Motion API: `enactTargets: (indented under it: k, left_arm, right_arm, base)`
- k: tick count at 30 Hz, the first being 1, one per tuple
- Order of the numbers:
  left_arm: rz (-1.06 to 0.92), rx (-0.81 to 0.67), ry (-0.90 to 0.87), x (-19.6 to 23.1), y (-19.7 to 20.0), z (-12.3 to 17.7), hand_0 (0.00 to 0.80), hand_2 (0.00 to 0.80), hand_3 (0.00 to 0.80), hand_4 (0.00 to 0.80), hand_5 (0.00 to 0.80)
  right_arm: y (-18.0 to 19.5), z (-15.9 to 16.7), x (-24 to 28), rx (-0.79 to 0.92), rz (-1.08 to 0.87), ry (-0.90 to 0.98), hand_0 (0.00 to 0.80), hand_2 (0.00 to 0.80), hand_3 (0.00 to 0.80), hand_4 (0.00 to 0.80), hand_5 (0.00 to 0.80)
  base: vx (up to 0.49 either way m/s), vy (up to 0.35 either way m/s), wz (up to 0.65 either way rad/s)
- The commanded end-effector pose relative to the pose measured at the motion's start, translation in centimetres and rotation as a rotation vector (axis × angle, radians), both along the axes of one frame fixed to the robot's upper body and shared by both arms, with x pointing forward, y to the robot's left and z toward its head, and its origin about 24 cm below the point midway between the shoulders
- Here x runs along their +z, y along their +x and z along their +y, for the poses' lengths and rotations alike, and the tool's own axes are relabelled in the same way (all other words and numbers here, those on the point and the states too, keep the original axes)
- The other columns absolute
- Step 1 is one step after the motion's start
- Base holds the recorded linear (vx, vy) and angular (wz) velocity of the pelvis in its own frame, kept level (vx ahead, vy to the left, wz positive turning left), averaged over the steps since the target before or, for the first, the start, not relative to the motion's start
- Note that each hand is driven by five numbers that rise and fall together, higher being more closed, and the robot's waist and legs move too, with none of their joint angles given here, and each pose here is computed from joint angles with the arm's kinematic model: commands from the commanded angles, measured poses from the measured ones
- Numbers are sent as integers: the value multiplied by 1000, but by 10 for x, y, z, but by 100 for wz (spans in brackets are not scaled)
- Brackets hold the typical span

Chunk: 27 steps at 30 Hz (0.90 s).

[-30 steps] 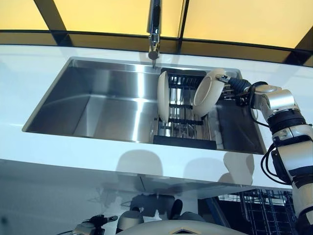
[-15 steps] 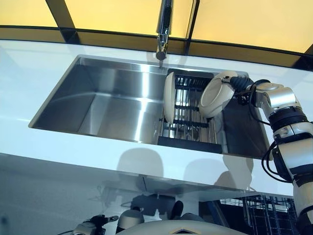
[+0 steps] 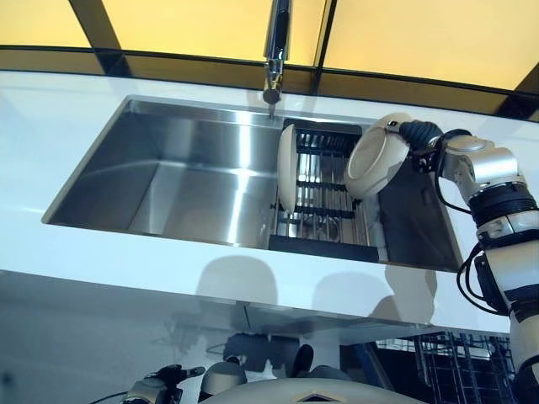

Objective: Take plates into dishwasher

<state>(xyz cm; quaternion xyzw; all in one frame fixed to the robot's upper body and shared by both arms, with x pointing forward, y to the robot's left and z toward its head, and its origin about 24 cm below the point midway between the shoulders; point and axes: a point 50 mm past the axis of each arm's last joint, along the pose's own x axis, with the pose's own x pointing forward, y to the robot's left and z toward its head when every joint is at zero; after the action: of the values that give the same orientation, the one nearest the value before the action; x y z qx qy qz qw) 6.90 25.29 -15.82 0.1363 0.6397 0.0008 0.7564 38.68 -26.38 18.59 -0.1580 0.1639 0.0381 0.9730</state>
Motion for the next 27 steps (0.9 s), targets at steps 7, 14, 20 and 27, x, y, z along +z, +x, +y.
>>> enactTargets:
  k: [7,14,20,27]
  left_arm:
    - [12,-69,46,2,8,8,0,0,0,0,0]
    - [6,-73,44,3,11,7,0,0,0,0,0]
    - [8,-83,58,3,11,10,0,0,0,0,0]
    - [-15,-72,86,8,16,22,0,0,0,0,0]
  right_arm:
    - [-16,-34,68,-55,-259,-94,800,800,800,800,800]
    - [-26,-43,90,-60,-336,-131,800,800,800,800,800]
    - [-39,-63,94,-111,-322,-239,800,800,800,800,800]
    - [-65,-95,81,-147,-233,-339,800,800,800,800,800]
  base:
    - [-20,21,-14]
    - [-20,30,-16]
    - [-32,19,-14]
    - [-41,17,-24]
